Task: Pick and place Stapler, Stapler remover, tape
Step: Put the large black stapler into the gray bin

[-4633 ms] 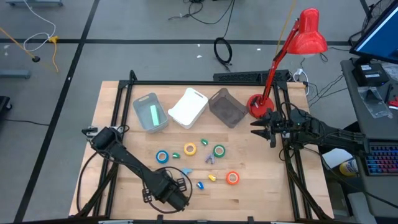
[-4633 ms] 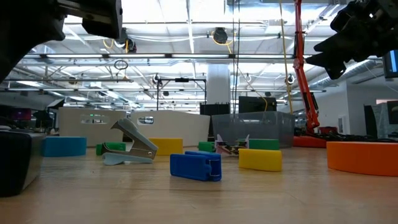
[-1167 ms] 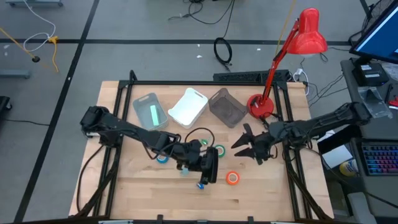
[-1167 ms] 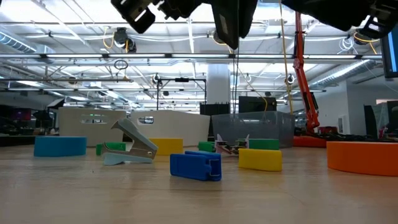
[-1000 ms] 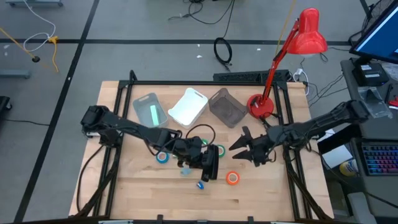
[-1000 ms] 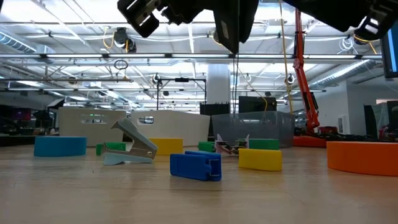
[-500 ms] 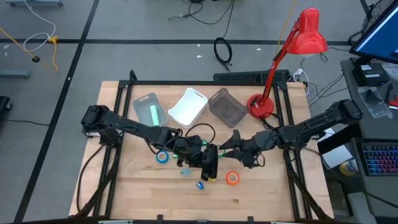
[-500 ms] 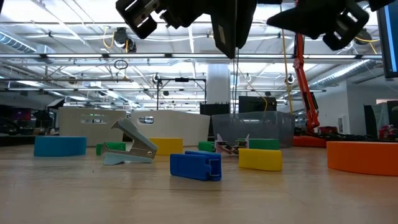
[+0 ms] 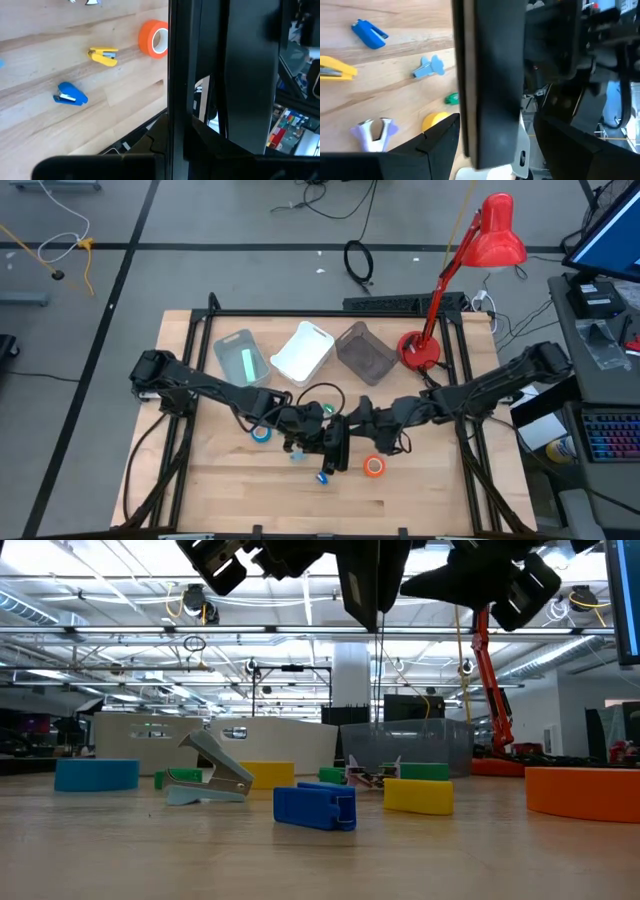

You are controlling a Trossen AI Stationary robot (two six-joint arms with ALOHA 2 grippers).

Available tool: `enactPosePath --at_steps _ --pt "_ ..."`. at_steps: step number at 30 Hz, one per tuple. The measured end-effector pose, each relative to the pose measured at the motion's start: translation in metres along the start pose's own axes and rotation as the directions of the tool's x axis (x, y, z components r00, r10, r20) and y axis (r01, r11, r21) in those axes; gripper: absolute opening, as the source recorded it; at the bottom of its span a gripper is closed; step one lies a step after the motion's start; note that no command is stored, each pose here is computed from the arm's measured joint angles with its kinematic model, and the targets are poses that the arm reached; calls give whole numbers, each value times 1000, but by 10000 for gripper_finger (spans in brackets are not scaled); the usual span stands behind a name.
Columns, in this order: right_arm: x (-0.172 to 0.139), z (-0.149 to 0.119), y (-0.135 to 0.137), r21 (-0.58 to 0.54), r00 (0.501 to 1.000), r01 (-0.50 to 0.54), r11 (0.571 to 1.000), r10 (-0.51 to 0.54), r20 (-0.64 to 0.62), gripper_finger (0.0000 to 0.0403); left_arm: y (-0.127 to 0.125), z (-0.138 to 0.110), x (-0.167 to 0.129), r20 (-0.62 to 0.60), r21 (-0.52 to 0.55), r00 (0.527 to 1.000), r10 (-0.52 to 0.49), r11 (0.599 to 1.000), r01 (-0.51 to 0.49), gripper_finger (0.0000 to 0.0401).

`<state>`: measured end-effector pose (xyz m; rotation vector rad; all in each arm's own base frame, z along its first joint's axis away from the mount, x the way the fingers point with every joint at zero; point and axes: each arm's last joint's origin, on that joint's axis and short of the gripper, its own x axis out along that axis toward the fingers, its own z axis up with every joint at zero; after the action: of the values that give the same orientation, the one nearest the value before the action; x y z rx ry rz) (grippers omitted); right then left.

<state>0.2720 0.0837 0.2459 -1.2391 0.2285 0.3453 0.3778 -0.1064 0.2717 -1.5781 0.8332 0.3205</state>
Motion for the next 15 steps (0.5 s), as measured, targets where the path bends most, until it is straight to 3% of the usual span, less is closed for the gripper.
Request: enactPosePath --at_steps 8,15 --pt "16 0 4 -17 998 -28 999 27 -49 244 0 -2 0 -4 15 1000 1 1000 0 39" --pt "26 -4 8 -58 995 -18 998 12 -97 190 1 -2 0 -7 16 1000 6 1000 -6 39"
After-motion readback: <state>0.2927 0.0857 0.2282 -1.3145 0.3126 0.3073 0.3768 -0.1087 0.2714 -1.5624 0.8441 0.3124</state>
